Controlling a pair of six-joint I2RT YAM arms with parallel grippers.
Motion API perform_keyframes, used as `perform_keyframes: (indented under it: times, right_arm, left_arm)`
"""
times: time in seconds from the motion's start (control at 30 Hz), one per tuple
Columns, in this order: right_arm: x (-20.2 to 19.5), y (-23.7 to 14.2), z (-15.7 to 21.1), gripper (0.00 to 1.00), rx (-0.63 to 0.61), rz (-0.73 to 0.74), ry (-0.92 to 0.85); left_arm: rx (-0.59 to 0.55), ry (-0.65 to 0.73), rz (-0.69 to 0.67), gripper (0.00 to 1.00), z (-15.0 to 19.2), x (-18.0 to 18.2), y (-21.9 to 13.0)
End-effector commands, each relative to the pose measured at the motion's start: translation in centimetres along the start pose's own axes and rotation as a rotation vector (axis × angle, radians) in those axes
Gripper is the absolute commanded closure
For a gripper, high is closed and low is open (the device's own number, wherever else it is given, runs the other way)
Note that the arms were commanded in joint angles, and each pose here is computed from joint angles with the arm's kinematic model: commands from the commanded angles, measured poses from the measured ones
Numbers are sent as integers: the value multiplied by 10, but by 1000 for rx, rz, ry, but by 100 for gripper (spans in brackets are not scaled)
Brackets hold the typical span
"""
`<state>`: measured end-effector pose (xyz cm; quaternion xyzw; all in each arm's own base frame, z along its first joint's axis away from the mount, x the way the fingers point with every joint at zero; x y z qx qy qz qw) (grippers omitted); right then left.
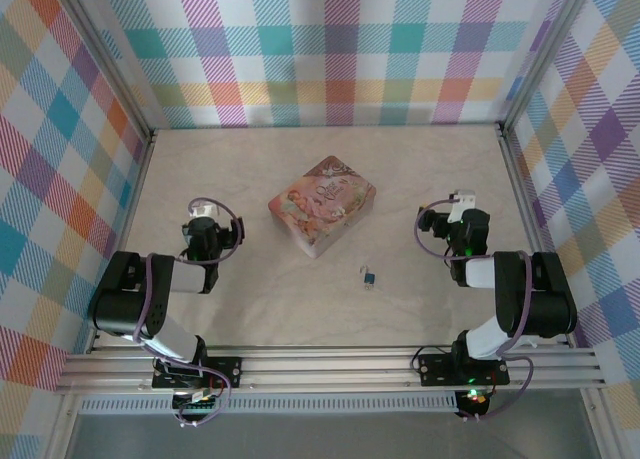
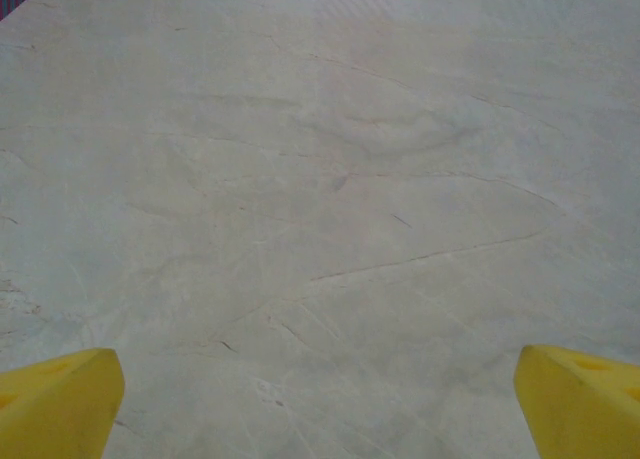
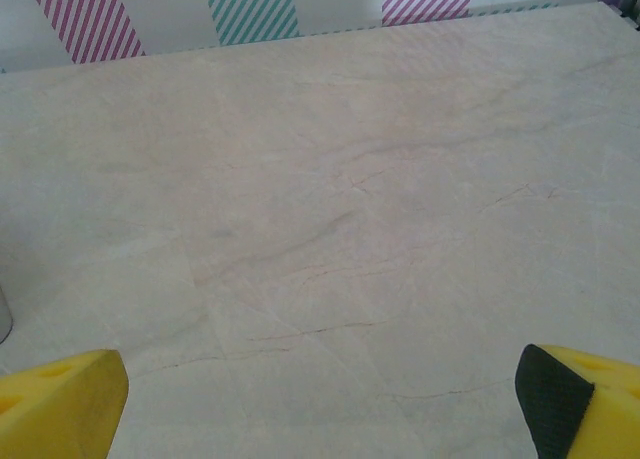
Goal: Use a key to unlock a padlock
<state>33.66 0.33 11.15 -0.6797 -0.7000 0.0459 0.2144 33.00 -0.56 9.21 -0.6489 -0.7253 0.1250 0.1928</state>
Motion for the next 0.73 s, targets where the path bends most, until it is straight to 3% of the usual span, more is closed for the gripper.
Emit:
perform_keyframes:
  times: [0.0, 0.7]
  right_arm:
    - [2, 1, -3, 0, -6, -19, 4]
    - [10, 5, -2, 0, 17, -30, -42]
  left_arm:
    - [-40, -24, 25, 0, -16, 0, 5]
    - [-41, -22, 23, 0, -15, -1, 5]
Point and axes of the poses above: each hand's point on the last joint's axis, 136 mm out from that joint toward the fingers, its own y axis out along the fingers, its own x axis along the line the jaws close on, z = x × y, the point moved 6 cm from there along -y, back along the fingers, and after that the axes turned 8 degrees about y, right-handed, at the moved point
